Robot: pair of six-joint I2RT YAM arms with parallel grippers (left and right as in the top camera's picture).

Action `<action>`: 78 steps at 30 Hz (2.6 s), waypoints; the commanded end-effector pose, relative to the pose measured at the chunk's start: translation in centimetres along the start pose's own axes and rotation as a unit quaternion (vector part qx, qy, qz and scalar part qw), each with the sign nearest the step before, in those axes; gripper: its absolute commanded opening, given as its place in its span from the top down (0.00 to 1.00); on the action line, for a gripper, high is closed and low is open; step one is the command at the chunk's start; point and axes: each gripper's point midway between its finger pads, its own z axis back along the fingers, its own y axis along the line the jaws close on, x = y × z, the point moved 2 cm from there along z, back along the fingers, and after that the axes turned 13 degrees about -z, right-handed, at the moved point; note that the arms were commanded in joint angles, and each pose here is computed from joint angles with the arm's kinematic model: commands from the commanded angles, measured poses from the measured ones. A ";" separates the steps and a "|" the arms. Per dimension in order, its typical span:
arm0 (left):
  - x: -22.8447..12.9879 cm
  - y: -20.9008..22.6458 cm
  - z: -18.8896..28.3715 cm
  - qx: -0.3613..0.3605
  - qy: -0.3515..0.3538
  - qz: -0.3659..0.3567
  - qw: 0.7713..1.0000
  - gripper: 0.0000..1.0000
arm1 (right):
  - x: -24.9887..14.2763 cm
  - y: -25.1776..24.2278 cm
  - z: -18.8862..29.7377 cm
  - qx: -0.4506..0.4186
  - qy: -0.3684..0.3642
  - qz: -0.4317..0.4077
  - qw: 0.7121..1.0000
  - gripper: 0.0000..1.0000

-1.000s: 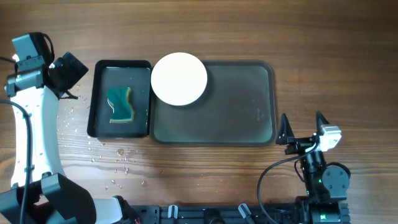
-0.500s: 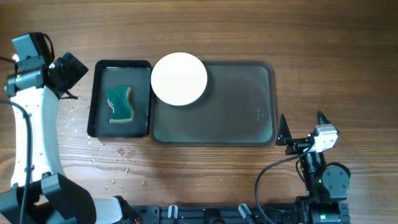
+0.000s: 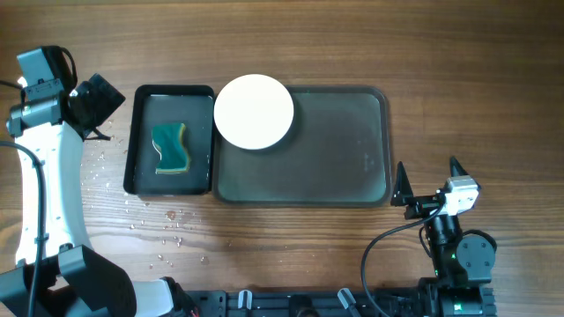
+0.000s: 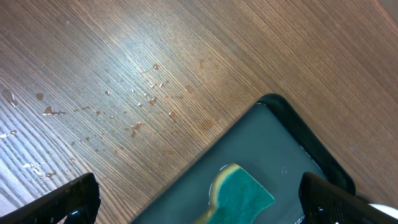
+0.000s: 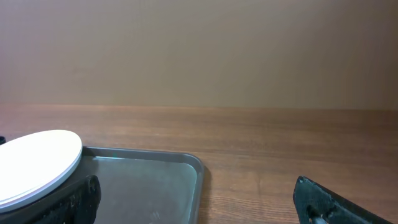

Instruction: Clean dirty plates on tray and stack at the side

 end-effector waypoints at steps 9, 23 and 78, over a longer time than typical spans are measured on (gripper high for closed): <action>0.1 0.1 -0.3 0.001 0.003 0.006 1.000 0.00 | 0.2 0.2 0.1 0.006 -0.005 0.009 1.000 0.00; 2.4 0.9 13.3 -0.049 -0.175 0.025 0.983 0.00 | 0.2 0.2 0.1 0.006 -0.005 0.009 1.000 0.00; -14.5 0.2 16.3 -0.251 -0.429 -0.019 0.867 0.00 | 0.2 0.2 0.1 0.006 -0.005 0.009 1.000 0.00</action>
